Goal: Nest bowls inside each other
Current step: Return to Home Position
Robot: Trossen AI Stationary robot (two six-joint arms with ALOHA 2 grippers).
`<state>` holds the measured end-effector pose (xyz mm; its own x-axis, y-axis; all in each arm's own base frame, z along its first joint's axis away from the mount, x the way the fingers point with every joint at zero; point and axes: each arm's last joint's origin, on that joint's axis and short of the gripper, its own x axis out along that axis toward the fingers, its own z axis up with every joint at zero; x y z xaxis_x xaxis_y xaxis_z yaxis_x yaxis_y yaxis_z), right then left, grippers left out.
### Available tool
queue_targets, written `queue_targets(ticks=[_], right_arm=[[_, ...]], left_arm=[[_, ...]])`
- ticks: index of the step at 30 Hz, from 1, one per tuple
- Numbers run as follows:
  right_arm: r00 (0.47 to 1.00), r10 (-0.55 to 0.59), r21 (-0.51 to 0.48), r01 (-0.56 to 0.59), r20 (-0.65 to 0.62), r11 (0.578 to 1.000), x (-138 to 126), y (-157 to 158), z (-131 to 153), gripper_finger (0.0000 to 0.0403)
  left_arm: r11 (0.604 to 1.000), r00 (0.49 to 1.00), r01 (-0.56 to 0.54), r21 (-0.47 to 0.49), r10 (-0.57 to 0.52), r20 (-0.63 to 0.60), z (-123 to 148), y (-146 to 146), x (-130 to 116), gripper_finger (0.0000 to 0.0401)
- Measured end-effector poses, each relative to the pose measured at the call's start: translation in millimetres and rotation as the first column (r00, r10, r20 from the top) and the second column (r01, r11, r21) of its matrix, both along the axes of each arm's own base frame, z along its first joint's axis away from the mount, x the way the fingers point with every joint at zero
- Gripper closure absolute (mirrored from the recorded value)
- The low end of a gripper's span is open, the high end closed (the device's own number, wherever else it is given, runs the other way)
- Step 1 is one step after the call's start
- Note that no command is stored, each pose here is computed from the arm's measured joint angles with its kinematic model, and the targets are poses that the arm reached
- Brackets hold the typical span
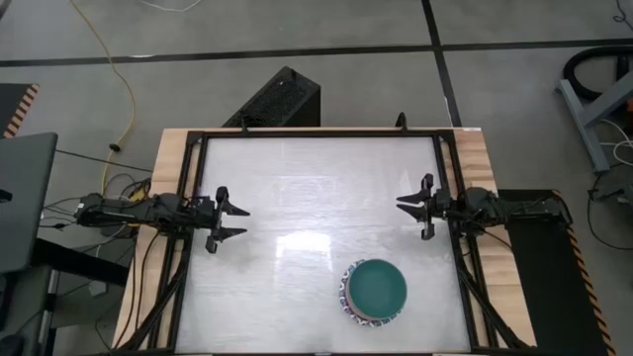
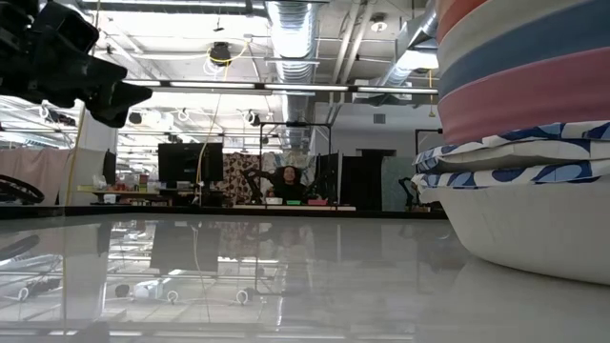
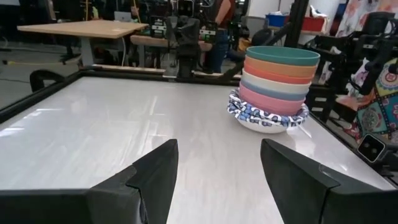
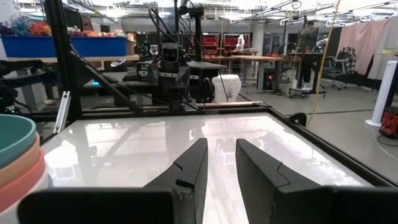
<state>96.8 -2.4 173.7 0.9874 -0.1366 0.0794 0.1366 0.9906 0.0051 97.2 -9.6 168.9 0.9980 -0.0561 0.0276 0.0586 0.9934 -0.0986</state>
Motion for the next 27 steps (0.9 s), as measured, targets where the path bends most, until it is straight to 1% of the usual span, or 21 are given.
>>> queue_targets(ticks=[7,27], right_arm=[[1.0,0.0,0.0,0.0,-0.019,1.0,0.1,0.0,-1.8,0.0298],[1.0,0.001,-0.001,-0.001,-0.024,1.0,0.2,0.0,-2.2,0.0298]], left_arm=[[1.0,1.0,0.0,0.0,0.0,0.0,0.0,0.0,0.0,0.0181],[1.0,1.0,0.0,0.0,0.0,0.0,0.0,0.0,0.0,0.0181]])
